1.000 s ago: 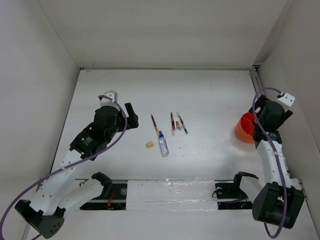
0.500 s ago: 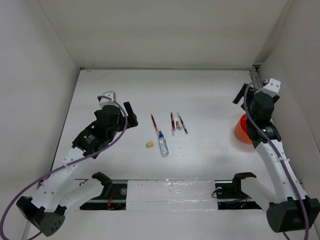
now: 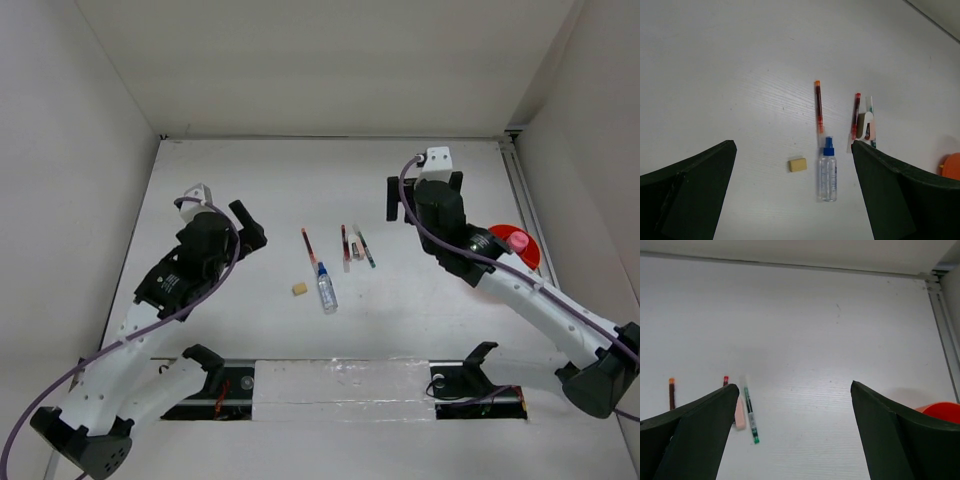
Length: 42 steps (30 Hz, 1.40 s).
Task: Sort the stationery into containers
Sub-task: Pick up the stationery from the center of the board.
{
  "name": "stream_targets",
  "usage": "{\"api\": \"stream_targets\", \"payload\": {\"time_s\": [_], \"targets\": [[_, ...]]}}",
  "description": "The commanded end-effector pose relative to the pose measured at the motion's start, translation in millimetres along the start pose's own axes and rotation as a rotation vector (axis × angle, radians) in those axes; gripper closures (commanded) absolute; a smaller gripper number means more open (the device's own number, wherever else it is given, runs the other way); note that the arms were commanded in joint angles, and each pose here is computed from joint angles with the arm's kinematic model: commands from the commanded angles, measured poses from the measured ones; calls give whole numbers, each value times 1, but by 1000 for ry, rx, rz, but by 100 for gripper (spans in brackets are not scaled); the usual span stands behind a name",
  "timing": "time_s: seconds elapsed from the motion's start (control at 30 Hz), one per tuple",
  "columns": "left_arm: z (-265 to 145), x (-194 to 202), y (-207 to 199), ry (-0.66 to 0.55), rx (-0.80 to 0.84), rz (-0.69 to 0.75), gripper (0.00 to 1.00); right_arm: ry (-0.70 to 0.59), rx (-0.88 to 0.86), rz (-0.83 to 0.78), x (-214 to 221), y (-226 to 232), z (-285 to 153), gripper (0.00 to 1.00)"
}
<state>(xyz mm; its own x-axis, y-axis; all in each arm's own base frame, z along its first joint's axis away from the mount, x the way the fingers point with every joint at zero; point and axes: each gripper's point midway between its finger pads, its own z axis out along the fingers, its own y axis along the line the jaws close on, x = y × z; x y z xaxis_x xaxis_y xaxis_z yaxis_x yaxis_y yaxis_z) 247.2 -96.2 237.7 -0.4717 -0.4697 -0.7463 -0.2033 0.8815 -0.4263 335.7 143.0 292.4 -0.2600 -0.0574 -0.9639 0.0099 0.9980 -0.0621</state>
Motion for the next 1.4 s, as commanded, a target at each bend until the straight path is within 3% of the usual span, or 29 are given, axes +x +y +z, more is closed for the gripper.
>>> {"api": "stream_targets", "payload": {"time_s": [0.0, 0.17, 0.3, 0.37, 0.43, 0.47, 0.6, 0.8, 1.1, 1.37], "targets": [[-2, -3, 0, -15, 8, 4, 0, -89, -166, 42, -25, 24, -19, 0], [8, 24, -21, 127, 89, 21, 0, -46, -232, 17, -23, 41, -42, 0], [14, 57, -47, 237, 172, -14, 0, -42, -167, 15, -26, 15, -59, 0], [17, 94, -58, 334, 155, 31, 0, -65, -171, 37, -39, 6, -70, 0], [17, 98, -73, 296, 85, 23, 0, -49, -148, 50, -37, -5, -74, 0], [12, 133, -87, 349, 76, 115, 0, -49, -139, 52, -37, -10, -76, 0], [24, 173, -73, 387, -138, 193, 0, -92, -130, 96, -49, -32, -92, 0], [35, 215, -86, 431, -158, 218, 0, -85, -138, 94, -38, -41, -99, 0], [55, 236, -77, 424, -257, 219, 1, -93, -202, 70, -32, -35, -103, 0], [67, 248, -72, 414, -306, 236, 12, -110, -244, 75, -35, -26, -103, 0]]}}
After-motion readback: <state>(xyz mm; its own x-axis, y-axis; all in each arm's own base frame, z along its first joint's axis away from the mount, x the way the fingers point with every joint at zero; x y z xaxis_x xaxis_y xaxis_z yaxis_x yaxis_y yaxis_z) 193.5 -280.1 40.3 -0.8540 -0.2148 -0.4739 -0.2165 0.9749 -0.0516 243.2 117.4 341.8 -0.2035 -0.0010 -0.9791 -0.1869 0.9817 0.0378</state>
